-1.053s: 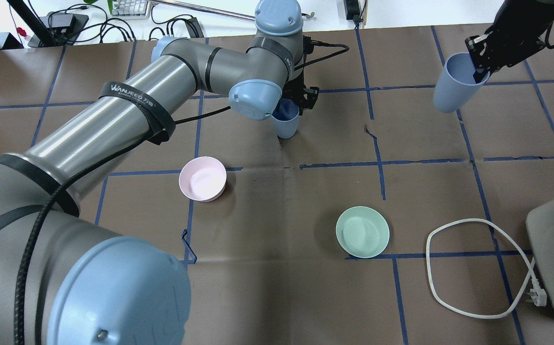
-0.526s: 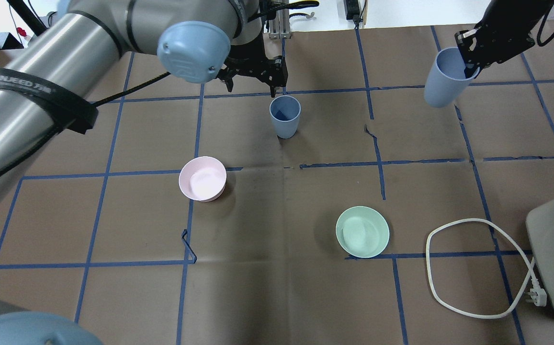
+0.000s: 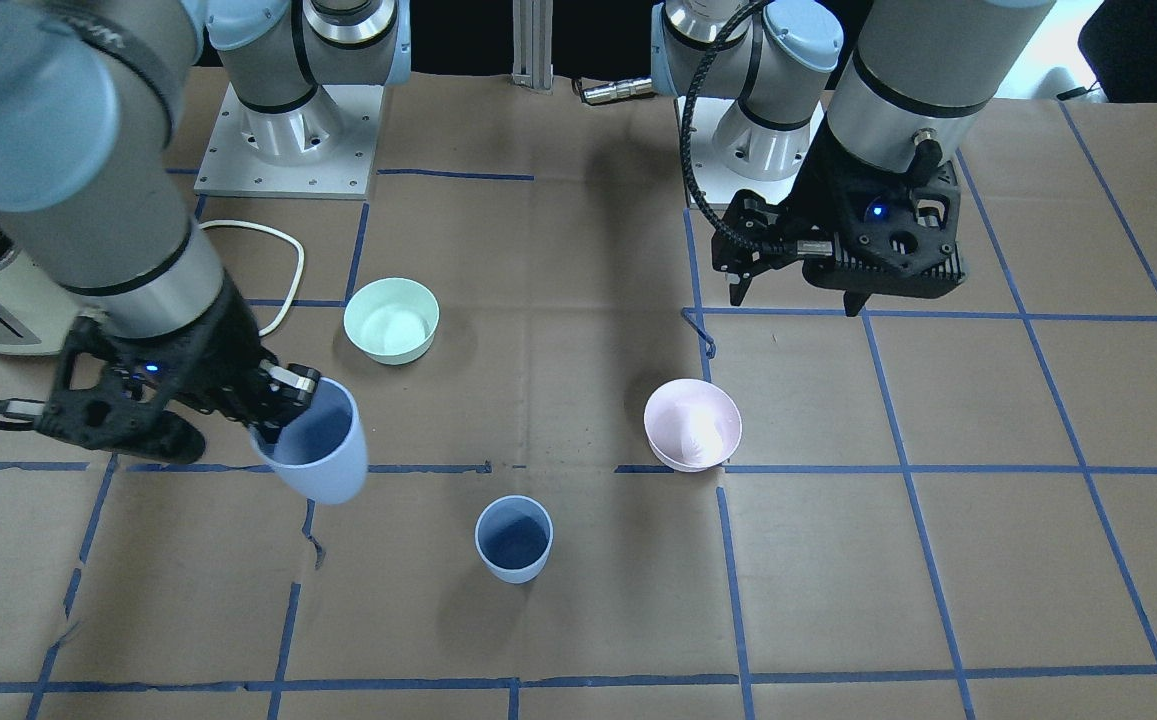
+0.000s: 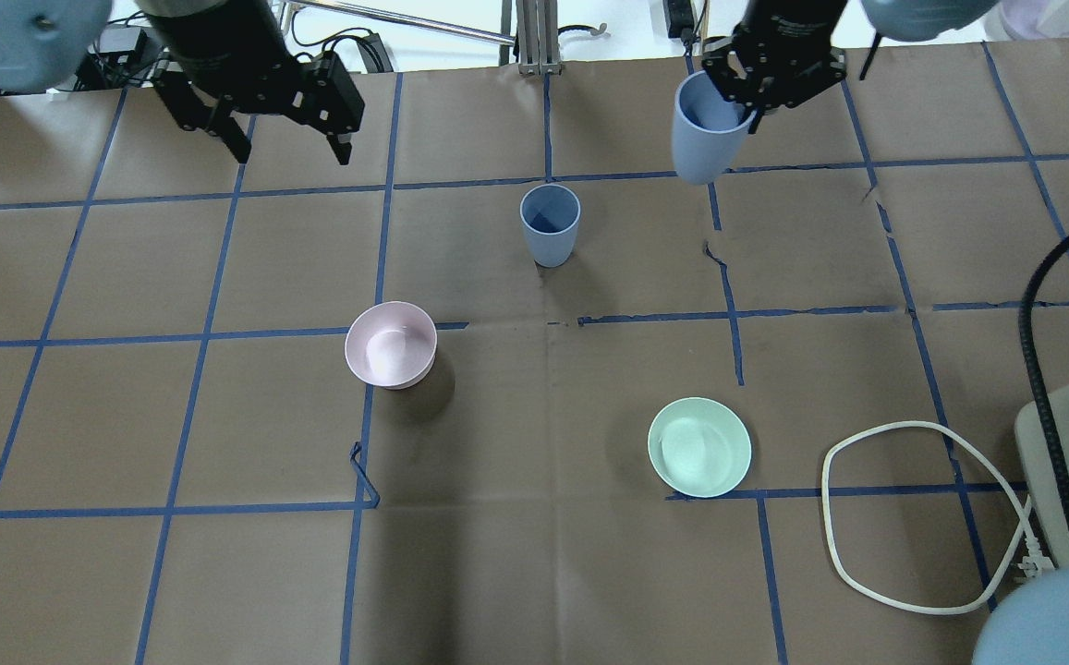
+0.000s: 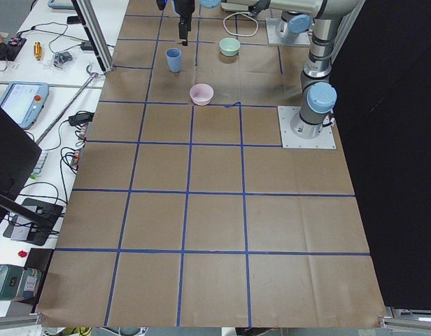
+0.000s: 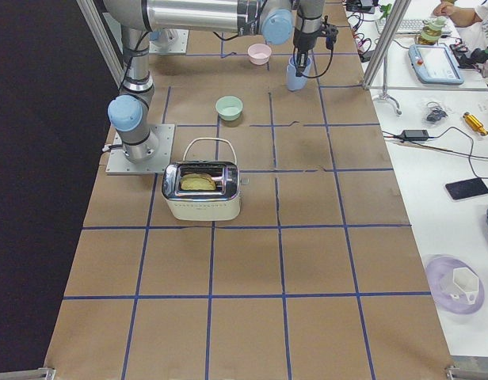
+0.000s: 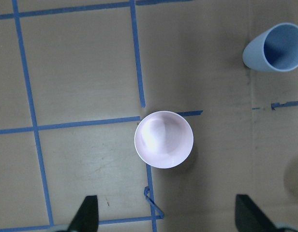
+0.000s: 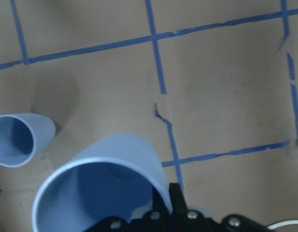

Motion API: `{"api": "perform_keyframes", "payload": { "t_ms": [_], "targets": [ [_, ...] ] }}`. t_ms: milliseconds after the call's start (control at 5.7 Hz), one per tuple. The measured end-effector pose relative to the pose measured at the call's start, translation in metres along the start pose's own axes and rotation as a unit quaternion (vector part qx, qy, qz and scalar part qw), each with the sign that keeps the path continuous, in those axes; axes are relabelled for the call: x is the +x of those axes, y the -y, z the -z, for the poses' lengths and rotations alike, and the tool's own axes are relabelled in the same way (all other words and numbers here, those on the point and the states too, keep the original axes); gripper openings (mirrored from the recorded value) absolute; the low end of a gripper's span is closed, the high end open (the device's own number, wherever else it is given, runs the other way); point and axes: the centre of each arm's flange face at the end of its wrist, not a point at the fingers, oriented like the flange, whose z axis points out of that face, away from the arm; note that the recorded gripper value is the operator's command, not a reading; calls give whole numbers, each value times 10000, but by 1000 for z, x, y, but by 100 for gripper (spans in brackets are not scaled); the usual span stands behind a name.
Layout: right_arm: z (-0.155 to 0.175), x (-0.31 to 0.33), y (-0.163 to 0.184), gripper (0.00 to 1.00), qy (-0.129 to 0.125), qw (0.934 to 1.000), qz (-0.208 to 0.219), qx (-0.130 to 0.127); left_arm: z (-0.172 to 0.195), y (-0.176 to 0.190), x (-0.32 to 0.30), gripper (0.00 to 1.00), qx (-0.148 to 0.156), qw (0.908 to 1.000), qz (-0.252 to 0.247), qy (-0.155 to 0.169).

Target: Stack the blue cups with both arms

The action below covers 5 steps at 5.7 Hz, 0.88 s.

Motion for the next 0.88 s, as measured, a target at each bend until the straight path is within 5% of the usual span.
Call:
{"api": "perform_keyframes", "payload": {
  "t_ms": [351,877],
  "targets": [
    [-17,-103,-27,8,36,9997,-246,-8,-12,-27,-5,99,85,9999,50,39],
    [-83,-130,-11,8,-64,9998,-155,-66,-13,-28,-5,99,122,9999,52,45]
  ]
}}
